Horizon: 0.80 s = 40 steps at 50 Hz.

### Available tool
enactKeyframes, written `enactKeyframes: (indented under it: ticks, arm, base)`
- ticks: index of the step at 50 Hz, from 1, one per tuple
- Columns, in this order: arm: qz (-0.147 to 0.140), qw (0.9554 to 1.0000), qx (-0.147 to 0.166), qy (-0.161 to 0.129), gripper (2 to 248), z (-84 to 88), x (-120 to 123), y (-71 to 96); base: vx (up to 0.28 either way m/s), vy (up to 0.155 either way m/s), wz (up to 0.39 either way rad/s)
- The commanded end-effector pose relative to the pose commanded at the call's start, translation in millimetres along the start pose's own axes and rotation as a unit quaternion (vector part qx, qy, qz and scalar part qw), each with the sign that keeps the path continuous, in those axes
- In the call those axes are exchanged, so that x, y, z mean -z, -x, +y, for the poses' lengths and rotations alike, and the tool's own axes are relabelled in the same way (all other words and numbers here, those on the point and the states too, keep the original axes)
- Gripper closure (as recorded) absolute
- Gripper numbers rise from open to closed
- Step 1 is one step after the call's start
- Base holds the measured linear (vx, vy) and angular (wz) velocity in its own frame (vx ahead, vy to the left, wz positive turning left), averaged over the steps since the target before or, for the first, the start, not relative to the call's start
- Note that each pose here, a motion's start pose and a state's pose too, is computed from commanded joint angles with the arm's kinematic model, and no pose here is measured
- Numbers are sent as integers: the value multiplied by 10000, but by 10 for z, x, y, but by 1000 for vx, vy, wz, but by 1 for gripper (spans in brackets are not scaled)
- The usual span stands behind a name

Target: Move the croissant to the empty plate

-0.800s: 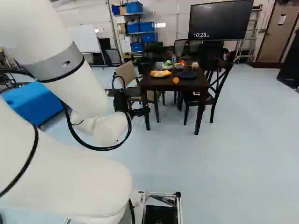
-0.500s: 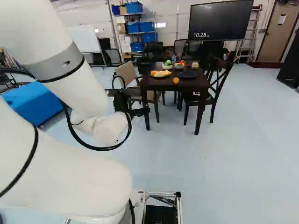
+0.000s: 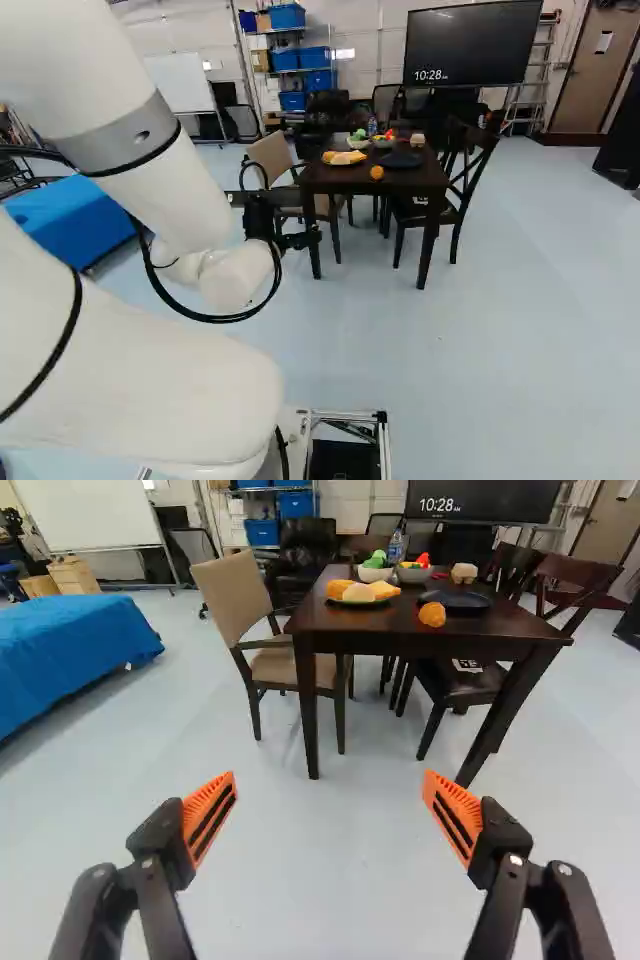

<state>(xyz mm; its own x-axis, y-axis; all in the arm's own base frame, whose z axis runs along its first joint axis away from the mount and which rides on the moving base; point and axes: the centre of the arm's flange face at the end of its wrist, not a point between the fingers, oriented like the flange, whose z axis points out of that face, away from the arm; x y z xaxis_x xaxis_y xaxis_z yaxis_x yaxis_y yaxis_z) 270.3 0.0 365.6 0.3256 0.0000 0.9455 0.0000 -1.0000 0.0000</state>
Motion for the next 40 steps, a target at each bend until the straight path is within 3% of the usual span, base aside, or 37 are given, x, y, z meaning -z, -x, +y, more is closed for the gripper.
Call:
enactKeyframes:
  ticks: [40]
  arm:
    - [0,10000,0,0,3,0,0,0]
  base:
    - [0,0,0]
